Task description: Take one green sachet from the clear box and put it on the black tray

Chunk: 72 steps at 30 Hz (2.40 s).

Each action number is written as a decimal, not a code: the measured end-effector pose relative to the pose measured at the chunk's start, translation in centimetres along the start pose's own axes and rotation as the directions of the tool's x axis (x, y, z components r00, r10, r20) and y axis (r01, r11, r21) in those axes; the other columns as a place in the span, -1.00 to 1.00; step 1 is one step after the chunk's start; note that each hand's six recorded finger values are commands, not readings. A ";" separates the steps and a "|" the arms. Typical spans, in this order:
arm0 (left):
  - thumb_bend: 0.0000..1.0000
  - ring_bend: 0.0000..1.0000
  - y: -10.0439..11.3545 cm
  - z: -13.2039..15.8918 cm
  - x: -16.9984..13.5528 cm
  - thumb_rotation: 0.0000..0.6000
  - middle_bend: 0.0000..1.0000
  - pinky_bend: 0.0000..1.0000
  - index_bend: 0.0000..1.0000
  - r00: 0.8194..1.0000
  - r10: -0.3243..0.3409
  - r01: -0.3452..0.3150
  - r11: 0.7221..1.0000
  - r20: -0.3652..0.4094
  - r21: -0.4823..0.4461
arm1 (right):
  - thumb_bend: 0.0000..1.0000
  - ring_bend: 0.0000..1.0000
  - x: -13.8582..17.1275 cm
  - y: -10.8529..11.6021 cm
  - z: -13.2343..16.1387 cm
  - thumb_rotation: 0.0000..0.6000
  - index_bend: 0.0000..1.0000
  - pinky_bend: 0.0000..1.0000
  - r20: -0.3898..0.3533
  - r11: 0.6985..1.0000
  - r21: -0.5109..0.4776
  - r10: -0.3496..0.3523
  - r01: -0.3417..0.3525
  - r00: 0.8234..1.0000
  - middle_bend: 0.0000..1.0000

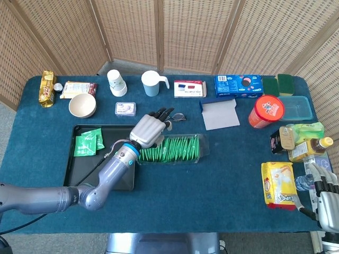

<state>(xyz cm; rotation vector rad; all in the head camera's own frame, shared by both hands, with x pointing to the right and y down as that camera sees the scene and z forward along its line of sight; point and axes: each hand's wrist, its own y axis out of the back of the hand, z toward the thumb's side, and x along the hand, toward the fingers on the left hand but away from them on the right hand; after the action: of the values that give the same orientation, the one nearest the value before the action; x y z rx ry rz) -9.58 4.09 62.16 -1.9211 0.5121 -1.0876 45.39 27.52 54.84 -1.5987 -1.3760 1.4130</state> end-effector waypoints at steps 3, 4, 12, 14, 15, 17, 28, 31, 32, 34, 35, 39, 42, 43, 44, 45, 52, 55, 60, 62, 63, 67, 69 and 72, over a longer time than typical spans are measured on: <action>-0.03 -1.00 -0.1 -0.2 0.2 1.00 -0.96 -0.57 -0.21 1.000 -0.003 0.003 1.000 -0.001 0.004 | -0.31 -1.00 0.0 -0.1 0.0 1.00 -1.00 -0.90 0.001 1.000 -0.002 0.001 -0.001 1.000 -0.95; -0.03 -1.00 -0.1 -0.3 0.2 1.00 -0.96 -0.57 -0.19 1.000 -0.003 0.003 1.000 -0.002 0.005 | -0.31 -1.00 0.1 -0.1 0.0 1.00 -1.00 -0.90 0.003 1.000 -0.002 0.001 -0.001 1.000 -0.95; -0.06 -0.99 -0.2 -1.1 0.7 1.00 -0.89 -0.57 -0.03 1.000 0.008 -0.008 1.000 -0.027 0.001 | -0.31 -1.00 0.4 -0.2 -0.2 1.00 -1.00 -0.90 0.017 1.000 0.002 0.009 -0.010 1.000 -0.95; -0.07 -0.99 -0.2 -1.3 0.7 1.00 -0.89 -0.57 -0.02 0.999 0.012 -0.013 1.000 -0.033 -0.007 | -0.31 -1.00 0.4 -0.3 -0.1 1.00 -1.00 -0.90 0.018 1.000 0.002 0.013 -0.013 1.000 -0.95; -0.08 -0.99 -0.2 -1.5 0.8 1.00 -0.88 -0.57 0.00 0.999 0.014 -0.015 1.000 -0.037 -0.013 | -0.31 -1.00 0.4 -0.3 -0.1 1.00 -1.00 -0.90 0.018 1.000 0.002 0.015 -0.015 1.000 -0.95; -0.08 -0.99 -0.1 -1.8 0.9 1.00 -0.88 -0.57 0.01 0.999 0.016 -0.017 1.000 -0.045 -0.020 | -0.31 -1.00 0.4 -0.3 -0.1 1.00 -1.00 -0.90 0.022 1.000 0.005 0.018 -0.019 1.000 -0.95; -0.13 -0.96 0.0 -3.2 1.9 1.00 -0.82 -0.57 0.11 0.996 0.011 -0.015 0.999 -0.090 -0.042 | -0.31 -1.00 0.4 -0.6 -0.1 1.00 -1.00 -0.90 0.033 1.000 0.003 0.027 -0.027 0.999 -0.95; -0.14 -0.96 0.0 -3.4 2.2 1.00 -0.82 -0.57 0.12 0.995 0.009 -0.015 0.998 -0.098 -0.054 | -0.31 -1.00 0.3 -0.6 0.0 1.00 -1.00 -0.90 0.031 1.000 0.004 0.026 -0.026 0.999 -0.95; -0.14 -0.96 0.0 -3.4 2.2 0.99 -0.82 -0.57 0.12 0.995 0.008 -0.014 0.998 -0.099 -0.056 | -0.31 -1.00 0.3 -0.6 0.0 1.00 -1.00 -0.90 0.031 1.000 0.005 0.026 -0.027 0.999 -0.95; -0.14 -0.96 0.0 -3.5 2.3 0.91 -0.82 -0.57 0.12 0.995 0.006 -0.012 0.998 -0.101 -0.059 | -0.31 -1.00 0.2 -0.7 0.1 1.00 -1.00 -0.90 0.031 1.000 0.005 0.030 -0.030 0.999 -0.95; -0.14 -0.96 0.0 -3.6 2.4 0.85 -0.82 -0.57 0.12 0.995 0.005 -0.011 0.998 -0.102 -0.059 | -0.31 -1.00 0.2 -0.7 0.1 1.00 -1.00 -0.90 0.031 1.000 0.005 0.031 -0.031 0.999 -0.95; -0.12 -0.96 -0.1 -3.8 2.4 0.23 -0.82 -0.57 0.11 0.994 -0.003 -0.006 0.997 -0.108 -0.079 | -0.31 -1.00 0.1 -0.8 0.1 1.00 -1.00 -0.90 0.034 0.999 0.006 0.032 -0.032 0.999 -0.95; -0.10 -0.96 0.0 -3.8 2.5 -0.26 -0.82 -0.57 0.10 0.994 -0.011 -0.001 0.994 -0.108 -0.108 | -0.31 -1.00 0.1 -0.8 0.2 1.00 -1.00 -0.90 0.033 0.999 0.008 0.032 -0.032 0.999 -0.95; -0.09 -0.96 0.0 -3.9 2.5 -0.33 -0.82 -0.57 0.10 0.994 -0.013 0.001 0.993 -0.107 -0.118 | -0.31 -1.00 0.1 -0.8 0.2 1.00 -1.00 -0.90 0.034 0.999 0.008 0.033 -0.033 0.999 -0.95; -0.08 -0.96 0.0 -3.9 2.5 -0.35 -0.82 -0.57 0.10 0.994 -0.016 0.002 0.992 -0.107 -0.129 | -0.31 -1.00 0.1 -0.8 0.2 1.00 -1.00 -0.90 0.034 0.999 0.008 0.034 -0.034 0.999 -0.95; -0.07 -0.96 0.1 -3.9 2.5 -0.36 -0.82 -0.57 0.10 0.994 -0.019 0.004 0.990 -0.106 -0.143 | -0.31 -1.00 0.1 -0.8 0.2 1.00 -1.00 -0.90 0.035 0.999 0.008 0.034 -0.035 0.999 -0.95; -0.06 -0.97 0.3 -4.7 2.6 -0.36 -0.81 -0.57 0.10 0.992 -0.022 0.002 0.987 -0.123 -0.161 | -0.31 -1.00 0.0 -0.9 0.1 1.00 -1.00 -0.90 0.038 0.999 0.009 0.039 -0.039 0.999 -0.95; -0.06 -0.97 0.1 -5.0 2.9 -0.36 -0.81 -0.57 0.10 0.991 -0.031 0.009 0.986 -0.134 -0.164 | -0.31 -1.00 0.0 -1.0 0.1 1.00 -1.00 -0.90 0.039 0.999 0.008 0.040 -0.041 0.998 -0.95; -0.06 -0.97 -0.3 -5.6 3.4 -0.36 -0.81 -0.57 0.11 0.987 -0.052 0.025 0.985 -0.152 -0.174 | -0.31 -1.00 0.0 -1.1 0.0 1.00 -1.00 -0.90 0.047 0.999 0.010 0.042 -0.042 0.998 -0.95; -0.06 -0.97 -0.6 -5.8 3.6 -0.36 -0.81 -0.57 0.12 0.986 -0.059 0.030 0.984 -0.159 -0.177 | -0.31 -1.00 0.0 -1.1 0.0 1.00 -1.00 -0.90 0.047 0.999 0.012 0.043 -0.043 0.998 -0.95; -0.06 -0.97 -0.7 -5.9 3.7 -0.37 -0.81 -0.57 0.12 0.985 -0.063 0.033 0.983 -0.163 -0.180 | -0.31 -1.00 0.0 -1.1 0.0 1.00 -1.00 -0.90 0.046 0.999 0.012 0.043 -0.043 0.998 -0.95; -0.06 -0.96 -1.0 -6.3 4.1 -0.36 -0.81 -0.57 0.12 0.981 -0.074 0.039 0.981 -0.181 -0.191 | -0.31 -1.00 0.0 -1.2 0.1 1.00 -1.00 -0.90 0.047 0.999 0.014 0.044 -0.044 0.998 -0.95; -0.06 -0.97 -1.2 -6.6 4.3 -0.36 -0.81 -0.57 0.12 0.978 -0.080 0.042 0.979 -0.191 -0.197 | -0.31 -1.00 0.0 -1.2 0.1 1.00 -1.00 -0.90 0.048 0.999 0.014 0.043 -0.044 0.998 -0.95; -0.06 -0.97 -1.3 -6.9 4.7 -0.36 -0.81 -0.57 0.12 0.975 -0.090 0.047 0.978 -0.204 -0.204 | -0.31 -1.00 0.1 -1.1 0.1 1.00 -1.00 -0.90 0.051 0.999 0.015 0.043 -0.044 0.998 -0.95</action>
<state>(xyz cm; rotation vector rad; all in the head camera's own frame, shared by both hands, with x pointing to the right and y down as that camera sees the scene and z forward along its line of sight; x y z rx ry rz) -12.98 -1.63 67.40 -2.0167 0.6987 -1.3390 44.90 27.89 55.82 -1.6014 -1.3623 1.4958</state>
